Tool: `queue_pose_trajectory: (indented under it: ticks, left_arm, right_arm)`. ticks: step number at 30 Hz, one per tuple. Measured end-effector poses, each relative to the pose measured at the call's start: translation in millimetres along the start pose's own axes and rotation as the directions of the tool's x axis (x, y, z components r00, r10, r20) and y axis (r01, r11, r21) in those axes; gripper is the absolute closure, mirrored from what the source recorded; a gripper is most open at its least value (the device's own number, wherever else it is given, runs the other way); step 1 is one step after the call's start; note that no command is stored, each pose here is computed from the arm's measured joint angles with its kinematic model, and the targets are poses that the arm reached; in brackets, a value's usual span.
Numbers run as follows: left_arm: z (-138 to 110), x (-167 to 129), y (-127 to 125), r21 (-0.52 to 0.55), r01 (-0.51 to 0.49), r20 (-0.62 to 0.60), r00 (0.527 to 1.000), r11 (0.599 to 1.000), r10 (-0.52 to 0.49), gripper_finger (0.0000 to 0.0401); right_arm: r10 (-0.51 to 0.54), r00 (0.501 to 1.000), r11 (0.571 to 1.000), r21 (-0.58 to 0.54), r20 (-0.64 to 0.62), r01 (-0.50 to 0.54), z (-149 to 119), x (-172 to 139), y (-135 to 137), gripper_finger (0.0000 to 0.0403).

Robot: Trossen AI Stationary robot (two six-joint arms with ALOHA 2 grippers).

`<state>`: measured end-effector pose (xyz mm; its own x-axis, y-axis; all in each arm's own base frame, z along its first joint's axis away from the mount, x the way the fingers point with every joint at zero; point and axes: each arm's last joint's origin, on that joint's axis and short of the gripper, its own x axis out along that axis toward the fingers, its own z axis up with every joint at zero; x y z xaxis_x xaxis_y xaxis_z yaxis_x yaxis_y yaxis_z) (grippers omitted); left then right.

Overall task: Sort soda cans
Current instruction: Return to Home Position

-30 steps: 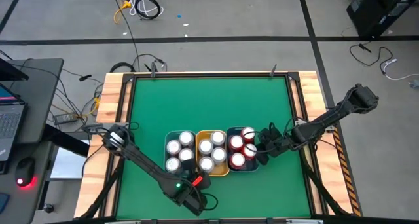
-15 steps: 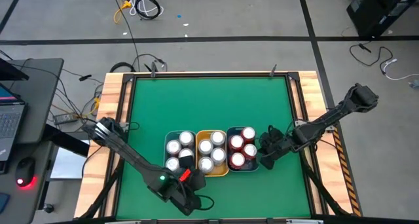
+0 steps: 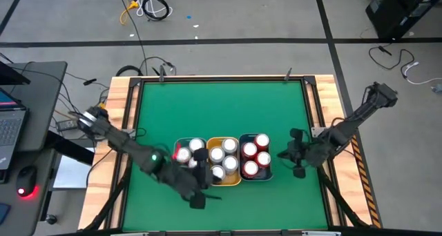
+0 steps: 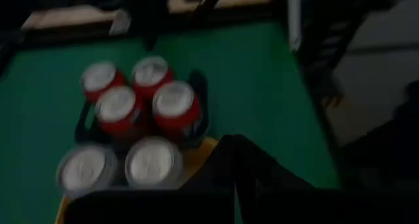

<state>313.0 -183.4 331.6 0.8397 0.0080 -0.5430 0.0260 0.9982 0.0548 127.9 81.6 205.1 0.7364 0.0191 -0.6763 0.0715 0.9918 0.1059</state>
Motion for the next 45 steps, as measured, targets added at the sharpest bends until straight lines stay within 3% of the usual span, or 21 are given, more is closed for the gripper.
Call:
queue_pose_trajectory:
  ticks: [5,9,13,19,26,29,35,42,45]
  left_arm:
    - [-12,-6,38,0.012,0.135,0.188,0.973,0.991,-0.134,0.0400]
    - [-28,-12,75,0.027,0.161,0.313,0.936,0.987,-0.161,0.0400]
    - [-49,-16,104,0.002,0.137,0.330,0.935,0.991,-0.130,0.0400]
    - [-73,-17,128,0.001,0.082,0.313,0.946,0.997,-0.078,0.0401]
    - [-84,-29,161,0.007,0.135,0.446,0.886,0.991,-0.123,0.0401]
    - [-93,-32,173,0.002,0.127,0.491,0.864,0.992,-0.111,0.0401]
    - [-113,-40,188,-0.024,0.093,0.499,0.864,0.995,-0.069,0.0401]
    - [-136,-64,189,-0.018,0.074,0.565,0.823,0.997,-0.051,0.0400]
    - [-148,-75,187,-0.023,0.054,0.601,0.798,0.998,-0.030,0.0400]
  right_arm:
    - [-0.041,0.990,0.986,-0.153,0.137,0.062,5,-15,-7,0.0403]
    - [-0.044,0.968,0.967,-0.231,0.247,0.103,7,-18,-12,0.0403]
    - [-0.008,0.949,0.967,-0.240,0.315,0.088,0,-18,-20,0.0403]
    - [0.030,0.909,0.978,-0.199,0.416,0.059,-12,-18,-35,0.0403]
    - [0.103,0.855,0.981,-0.194,0.508,-0.003,-13,-25,-48,0.0403]
    - [0.076,0.842,0.981,-0.191,0.533,0.033,-14,-24,-53,0.0403]
    - [0.103,0.817,0.980,-0.201,0.567,0.016,-13,-21,-60,0.0403]
    - [0.095,0.778,0.985,-0.169,0.621,0.015,-17,-5,-69,0.0403]
    - [0.073,0.738,0.988,-0.149,0.670,0.037,-20,1,-73,0.0403]
